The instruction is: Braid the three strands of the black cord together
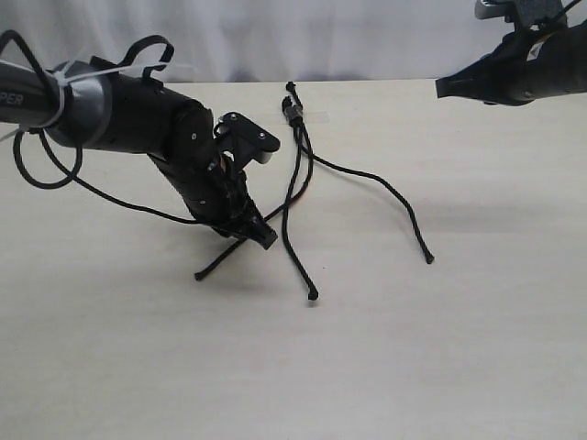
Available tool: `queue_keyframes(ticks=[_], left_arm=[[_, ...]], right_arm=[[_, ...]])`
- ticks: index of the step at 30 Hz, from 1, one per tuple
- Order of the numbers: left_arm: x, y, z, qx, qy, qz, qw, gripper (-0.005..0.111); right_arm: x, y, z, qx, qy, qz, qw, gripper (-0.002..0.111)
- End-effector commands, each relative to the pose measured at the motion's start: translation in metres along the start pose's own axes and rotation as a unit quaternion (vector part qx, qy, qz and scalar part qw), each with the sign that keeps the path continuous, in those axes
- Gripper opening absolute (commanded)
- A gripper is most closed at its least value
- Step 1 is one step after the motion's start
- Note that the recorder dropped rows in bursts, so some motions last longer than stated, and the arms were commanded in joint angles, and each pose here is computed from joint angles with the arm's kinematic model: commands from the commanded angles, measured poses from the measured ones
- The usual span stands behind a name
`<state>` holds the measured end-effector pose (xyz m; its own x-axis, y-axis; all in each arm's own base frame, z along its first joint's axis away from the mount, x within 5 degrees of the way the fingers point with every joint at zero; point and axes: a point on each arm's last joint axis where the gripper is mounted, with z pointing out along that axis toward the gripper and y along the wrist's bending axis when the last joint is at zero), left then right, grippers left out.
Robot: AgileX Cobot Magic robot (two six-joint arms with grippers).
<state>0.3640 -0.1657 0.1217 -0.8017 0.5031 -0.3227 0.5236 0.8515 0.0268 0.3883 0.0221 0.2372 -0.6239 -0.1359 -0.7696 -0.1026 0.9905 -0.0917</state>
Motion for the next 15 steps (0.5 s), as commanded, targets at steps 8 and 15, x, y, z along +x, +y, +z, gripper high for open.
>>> queue_keyframes(ticks=[8, 15], left_arm=[[-0.002, 0.009, -0.017, -0.011, -0.011, -0.004, 1.0, 0.033], [-0.024, 0.017, -0.108, -0.042, -0.159, 0.013, 0.986, 0.021]], right_arm=[[0.004, 0.004, 0.0, -0.009, 0.021, 0.021, 1.0, 0.004], [0.002, 0.043, -0.009, -0.045, 0.088, -0.04, 0.994, 0.004]])
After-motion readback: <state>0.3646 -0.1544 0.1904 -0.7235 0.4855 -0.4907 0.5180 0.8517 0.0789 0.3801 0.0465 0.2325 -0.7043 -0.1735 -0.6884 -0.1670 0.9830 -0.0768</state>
